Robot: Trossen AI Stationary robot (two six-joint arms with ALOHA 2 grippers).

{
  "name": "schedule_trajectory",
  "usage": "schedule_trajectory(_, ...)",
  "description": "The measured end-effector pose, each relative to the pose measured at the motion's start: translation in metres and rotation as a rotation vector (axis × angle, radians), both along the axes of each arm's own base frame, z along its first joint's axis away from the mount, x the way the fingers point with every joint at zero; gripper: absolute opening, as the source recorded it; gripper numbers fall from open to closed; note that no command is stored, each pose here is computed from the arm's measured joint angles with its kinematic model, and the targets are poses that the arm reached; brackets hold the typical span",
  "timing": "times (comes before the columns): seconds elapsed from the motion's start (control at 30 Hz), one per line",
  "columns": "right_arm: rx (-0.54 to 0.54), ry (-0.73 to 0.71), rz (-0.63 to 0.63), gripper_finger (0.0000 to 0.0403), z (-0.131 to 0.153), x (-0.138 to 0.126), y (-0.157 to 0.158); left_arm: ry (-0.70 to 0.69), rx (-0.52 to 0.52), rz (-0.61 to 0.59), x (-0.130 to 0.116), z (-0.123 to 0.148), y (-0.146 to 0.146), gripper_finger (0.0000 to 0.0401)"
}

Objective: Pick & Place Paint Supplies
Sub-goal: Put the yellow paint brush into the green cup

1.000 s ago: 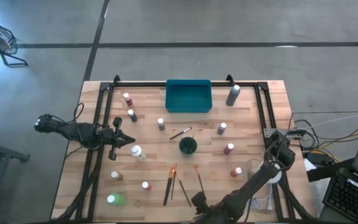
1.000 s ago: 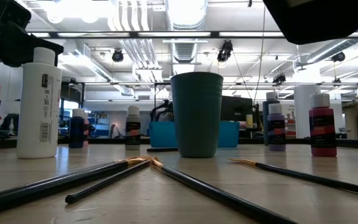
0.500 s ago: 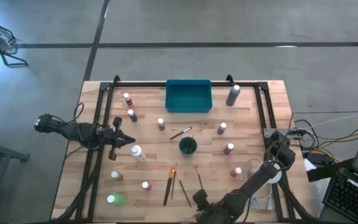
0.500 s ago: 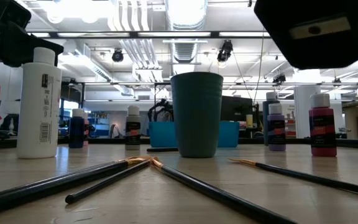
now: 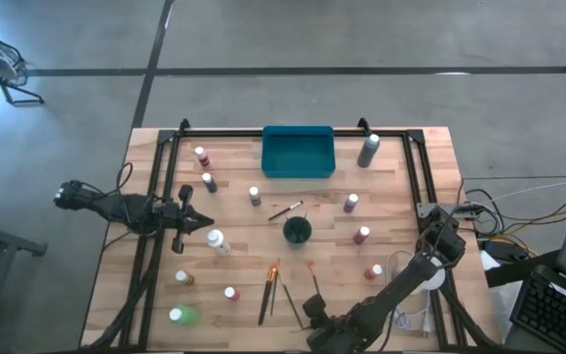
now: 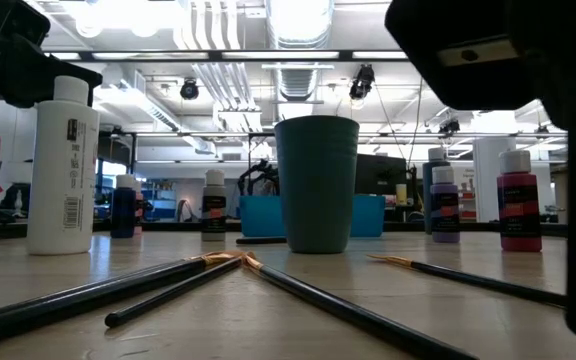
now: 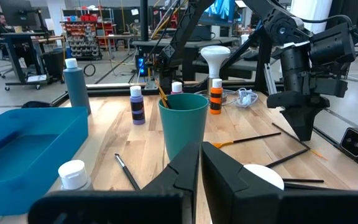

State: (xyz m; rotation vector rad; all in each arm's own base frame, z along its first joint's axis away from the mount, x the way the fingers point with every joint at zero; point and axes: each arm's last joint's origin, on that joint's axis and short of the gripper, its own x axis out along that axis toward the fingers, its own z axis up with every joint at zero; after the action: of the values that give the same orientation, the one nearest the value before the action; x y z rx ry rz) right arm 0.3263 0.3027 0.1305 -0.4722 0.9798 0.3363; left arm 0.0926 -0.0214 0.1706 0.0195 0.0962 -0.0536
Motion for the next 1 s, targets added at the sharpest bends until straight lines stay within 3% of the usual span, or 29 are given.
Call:
schedule_trajectory(0.2,0.009,-0.009,0.005,0.0080,0.005,0.002,0.002,0.000,0.000,0.000,0.000,0.000,0.000,0.0026)
schedule_trajectory(0.47,0.033,-0.098,0.074,0.0081,0.038,0.019,0.009,0.000,0.000,0.000,0.000,0.000,0.000,0.0026)
schedule_trajectory(0.83,0.158,-0.058,-0.024,0.0116,0.046,0.056,-0.013,0.000,0.000,0.000,0.000,0.000,0.000,0.0026)
schedule_trajectory(1.0,0.200,0.019,-0.104,0.0124,0.067,0.070,-0.030,-0.001,0.000,0.000,0.000,0.000,0.000,0.0026)
